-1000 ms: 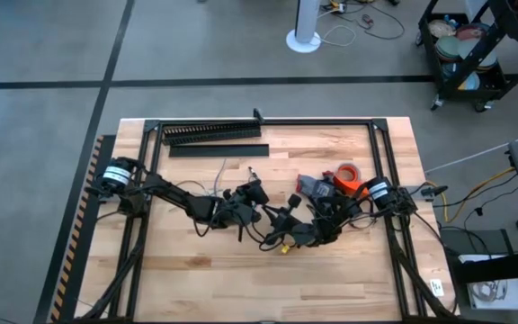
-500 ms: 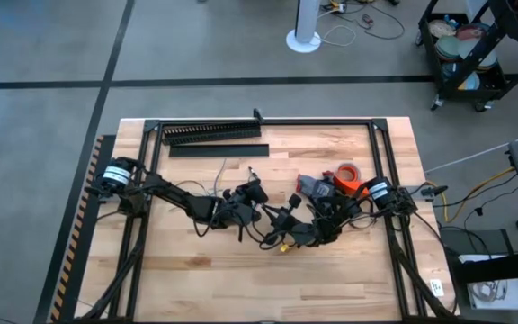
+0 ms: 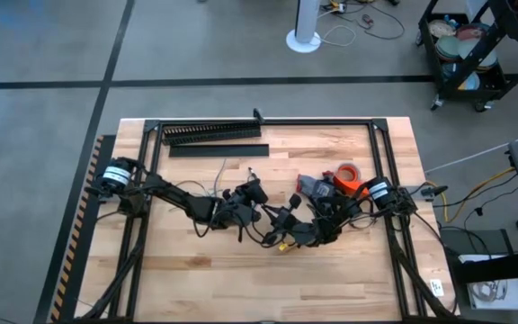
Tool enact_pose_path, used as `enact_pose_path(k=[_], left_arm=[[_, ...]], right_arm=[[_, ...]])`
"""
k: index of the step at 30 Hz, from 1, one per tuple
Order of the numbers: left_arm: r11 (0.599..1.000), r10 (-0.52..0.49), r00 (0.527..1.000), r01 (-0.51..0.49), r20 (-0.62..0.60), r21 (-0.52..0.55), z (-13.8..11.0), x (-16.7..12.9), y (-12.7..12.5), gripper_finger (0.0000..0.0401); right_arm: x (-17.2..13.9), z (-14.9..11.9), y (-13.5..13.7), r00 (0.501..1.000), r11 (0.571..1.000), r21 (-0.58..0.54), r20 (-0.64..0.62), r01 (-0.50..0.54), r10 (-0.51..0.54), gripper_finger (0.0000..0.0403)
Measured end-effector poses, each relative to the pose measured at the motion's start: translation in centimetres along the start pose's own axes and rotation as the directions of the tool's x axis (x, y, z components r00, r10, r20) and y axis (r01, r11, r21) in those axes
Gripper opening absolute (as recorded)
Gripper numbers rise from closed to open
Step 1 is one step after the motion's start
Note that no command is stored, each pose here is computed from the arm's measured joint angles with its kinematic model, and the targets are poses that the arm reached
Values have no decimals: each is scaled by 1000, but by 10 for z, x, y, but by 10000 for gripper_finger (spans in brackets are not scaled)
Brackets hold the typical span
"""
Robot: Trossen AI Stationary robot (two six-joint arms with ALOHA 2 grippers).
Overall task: Ziptie cables
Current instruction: Wrap the black zip tie on the cable
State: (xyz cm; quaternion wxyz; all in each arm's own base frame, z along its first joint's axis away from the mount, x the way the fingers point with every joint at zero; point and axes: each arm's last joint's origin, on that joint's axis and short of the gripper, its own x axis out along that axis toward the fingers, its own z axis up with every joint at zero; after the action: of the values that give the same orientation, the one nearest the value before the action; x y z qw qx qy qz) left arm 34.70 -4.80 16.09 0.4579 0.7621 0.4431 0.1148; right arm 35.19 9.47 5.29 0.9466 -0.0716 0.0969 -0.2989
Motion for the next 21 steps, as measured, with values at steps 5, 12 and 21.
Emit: enact_pose_path(k=[5,12,21], left_arm=[[1000,0,1000,0,0,1,0,0,0,0],[1000,0,1000,0,0,1,0,0,0,0],[1000,2,1000,-2,3,1,1,-1,0,0]], right_arm=[[0,0,0,1000,1000,-6,0,-1,1,0],[0,0,0,1000,998,58,-1,-6,6,0],[1,-1,0,1000,986,168,-5,-18,19,0]])
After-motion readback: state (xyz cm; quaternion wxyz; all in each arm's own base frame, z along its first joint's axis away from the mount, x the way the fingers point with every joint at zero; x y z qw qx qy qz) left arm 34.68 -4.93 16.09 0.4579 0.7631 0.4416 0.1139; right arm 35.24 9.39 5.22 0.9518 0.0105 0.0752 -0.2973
